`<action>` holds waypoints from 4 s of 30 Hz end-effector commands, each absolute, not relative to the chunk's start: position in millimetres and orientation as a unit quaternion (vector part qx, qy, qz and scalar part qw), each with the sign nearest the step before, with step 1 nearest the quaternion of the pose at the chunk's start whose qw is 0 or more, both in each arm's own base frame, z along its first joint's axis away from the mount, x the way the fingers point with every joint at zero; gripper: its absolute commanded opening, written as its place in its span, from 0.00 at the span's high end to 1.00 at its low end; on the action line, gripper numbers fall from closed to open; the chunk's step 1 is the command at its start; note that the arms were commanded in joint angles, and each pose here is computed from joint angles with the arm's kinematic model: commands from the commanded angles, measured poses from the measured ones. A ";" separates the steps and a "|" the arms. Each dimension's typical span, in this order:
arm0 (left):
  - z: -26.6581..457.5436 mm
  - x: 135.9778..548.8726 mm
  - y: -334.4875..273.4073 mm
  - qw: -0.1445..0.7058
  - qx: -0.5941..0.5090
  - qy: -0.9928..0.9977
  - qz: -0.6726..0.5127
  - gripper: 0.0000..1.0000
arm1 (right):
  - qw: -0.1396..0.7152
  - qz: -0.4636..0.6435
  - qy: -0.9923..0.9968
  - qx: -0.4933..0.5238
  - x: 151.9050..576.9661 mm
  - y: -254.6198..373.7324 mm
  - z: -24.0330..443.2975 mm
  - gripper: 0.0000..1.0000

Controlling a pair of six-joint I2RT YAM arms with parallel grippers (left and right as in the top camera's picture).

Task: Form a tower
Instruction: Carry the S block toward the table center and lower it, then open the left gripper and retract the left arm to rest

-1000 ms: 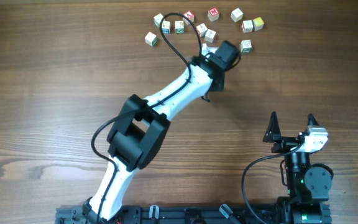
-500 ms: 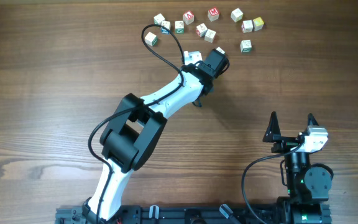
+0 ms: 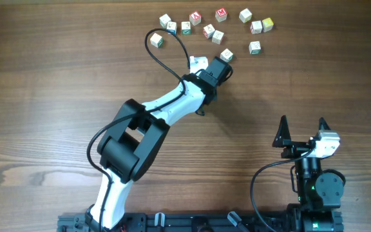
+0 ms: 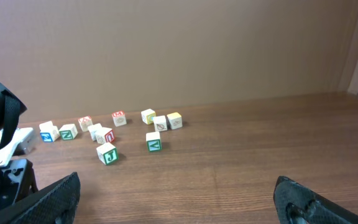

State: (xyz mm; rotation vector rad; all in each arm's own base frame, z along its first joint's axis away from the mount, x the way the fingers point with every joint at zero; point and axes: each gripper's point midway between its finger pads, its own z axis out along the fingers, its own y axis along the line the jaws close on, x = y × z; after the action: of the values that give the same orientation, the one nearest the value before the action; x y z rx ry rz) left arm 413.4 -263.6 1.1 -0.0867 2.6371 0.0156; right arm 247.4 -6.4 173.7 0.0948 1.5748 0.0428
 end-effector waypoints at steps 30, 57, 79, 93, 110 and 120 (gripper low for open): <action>-63.0 354.9 -263.7 0.123 0.033 0.992 0.010 0.76 | 0.706 0.021 0.707 0.034 247.4 -4.1 174.3 0.00; -62.4 357.5 -265.7 0.129 0.044 0.991 0.007 0.36 | 0.706 0.021 0.707 0.034 247.4 -4.1 174.3 0.00; -29.4 375.1 -250.6 0.169 0.000 0.985 0.021 0.00 | 0.706 0.021 0.707 0.034 247.4 -4.1 174.3 0.00; 267.0 305.0 -125.0 0.347 -0.088 0.933 -0.029 0.00 | 0.706 0.021 0.707 0.034 247.4 -4.1 174.4 0.00; 288.8 204.5 -8.1 0.341 -0.223 0.906 0.115 0.00 | 0.706 0.021 0.707 0.034 247.4 -4.1 174.3 0.00; 275.0 181.3 -3.2 0.286 -0.220 0.924 0.128 0.00 | 0.714 0.066 0.696 0.046 247.3 3.7 181.8 0.00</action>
State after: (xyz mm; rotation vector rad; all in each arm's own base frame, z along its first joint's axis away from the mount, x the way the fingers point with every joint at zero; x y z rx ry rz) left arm 186.6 -3.7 279.1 -0.5572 2.4490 0.3562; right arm 247.4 -6.4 177.3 0.0941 1.5603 0.0439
